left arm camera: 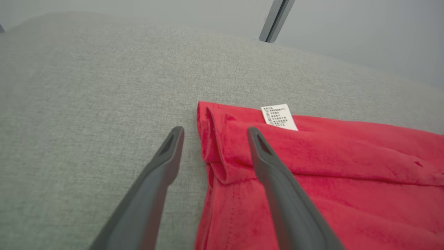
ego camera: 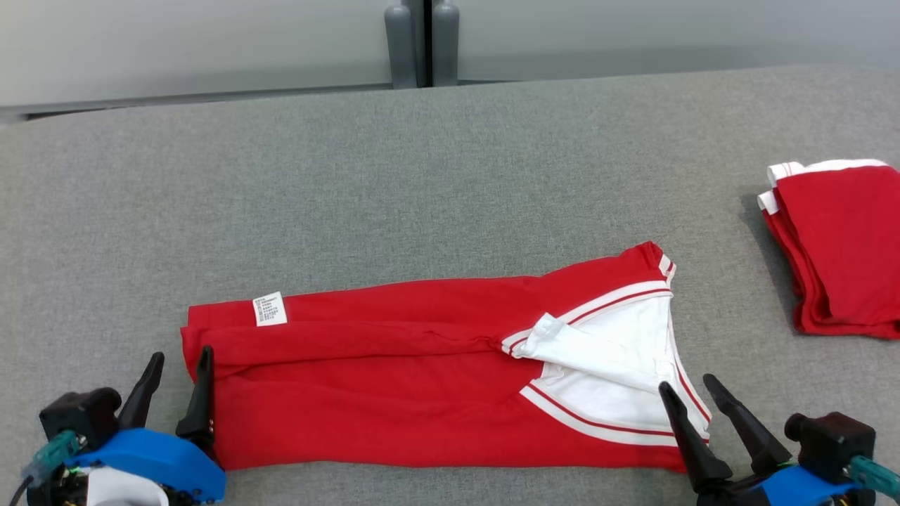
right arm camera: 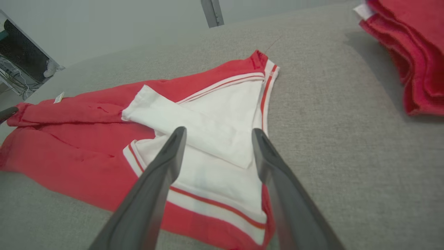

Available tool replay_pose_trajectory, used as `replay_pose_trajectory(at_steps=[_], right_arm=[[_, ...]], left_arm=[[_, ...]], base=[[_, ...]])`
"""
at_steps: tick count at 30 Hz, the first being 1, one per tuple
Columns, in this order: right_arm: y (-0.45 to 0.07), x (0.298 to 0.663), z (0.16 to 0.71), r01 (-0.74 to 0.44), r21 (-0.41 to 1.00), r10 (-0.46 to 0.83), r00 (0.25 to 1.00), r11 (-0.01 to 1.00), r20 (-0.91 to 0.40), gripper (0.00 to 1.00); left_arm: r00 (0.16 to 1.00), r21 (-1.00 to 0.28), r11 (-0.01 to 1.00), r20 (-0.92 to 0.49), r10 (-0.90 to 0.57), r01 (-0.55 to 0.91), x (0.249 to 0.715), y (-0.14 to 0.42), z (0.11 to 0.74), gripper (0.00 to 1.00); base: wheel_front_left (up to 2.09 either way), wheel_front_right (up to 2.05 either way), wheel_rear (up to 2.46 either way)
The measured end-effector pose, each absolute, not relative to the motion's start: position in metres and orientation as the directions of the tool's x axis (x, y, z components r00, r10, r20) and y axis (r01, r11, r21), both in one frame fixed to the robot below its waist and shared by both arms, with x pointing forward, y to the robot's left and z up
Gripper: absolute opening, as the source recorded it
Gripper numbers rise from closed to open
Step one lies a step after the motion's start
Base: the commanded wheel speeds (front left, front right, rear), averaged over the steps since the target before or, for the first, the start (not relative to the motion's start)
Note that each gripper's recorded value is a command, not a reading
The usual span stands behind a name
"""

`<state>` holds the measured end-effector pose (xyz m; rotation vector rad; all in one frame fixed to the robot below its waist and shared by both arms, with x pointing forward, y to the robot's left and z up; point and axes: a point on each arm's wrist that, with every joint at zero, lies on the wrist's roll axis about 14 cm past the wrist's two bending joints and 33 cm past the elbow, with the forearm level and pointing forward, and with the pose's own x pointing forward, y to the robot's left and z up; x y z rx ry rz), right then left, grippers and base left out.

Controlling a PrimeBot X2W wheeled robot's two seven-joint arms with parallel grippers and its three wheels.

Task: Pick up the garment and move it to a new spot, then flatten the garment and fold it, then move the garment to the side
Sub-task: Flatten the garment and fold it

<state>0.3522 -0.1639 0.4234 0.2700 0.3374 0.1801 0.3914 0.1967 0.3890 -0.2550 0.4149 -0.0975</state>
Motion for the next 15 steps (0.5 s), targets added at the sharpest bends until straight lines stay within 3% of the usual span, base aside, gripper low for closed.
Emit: replay_pose_trajectory(at_steps=[7,15], right_arm=[[-0.177,0.361,0.478,-0.121,0.198,0.148,0.981,0.973,-0.126,1.00],[-0.189,0.372,0.511,-0.110,0.096,0.115,0.992,0.989,-0.052,1.00]], left_arm=[[0.965,-0.163,0.986,-0.248,-0.083,0.044,0.389,0.198,0.430,1.00],[0.994,-0.062,0.995,-0.069,-0.081,0.077,0.390,0.181,0.482,1.00]], base=[[0.00,0.00,0.00],[0.00,0.00,0.00]])
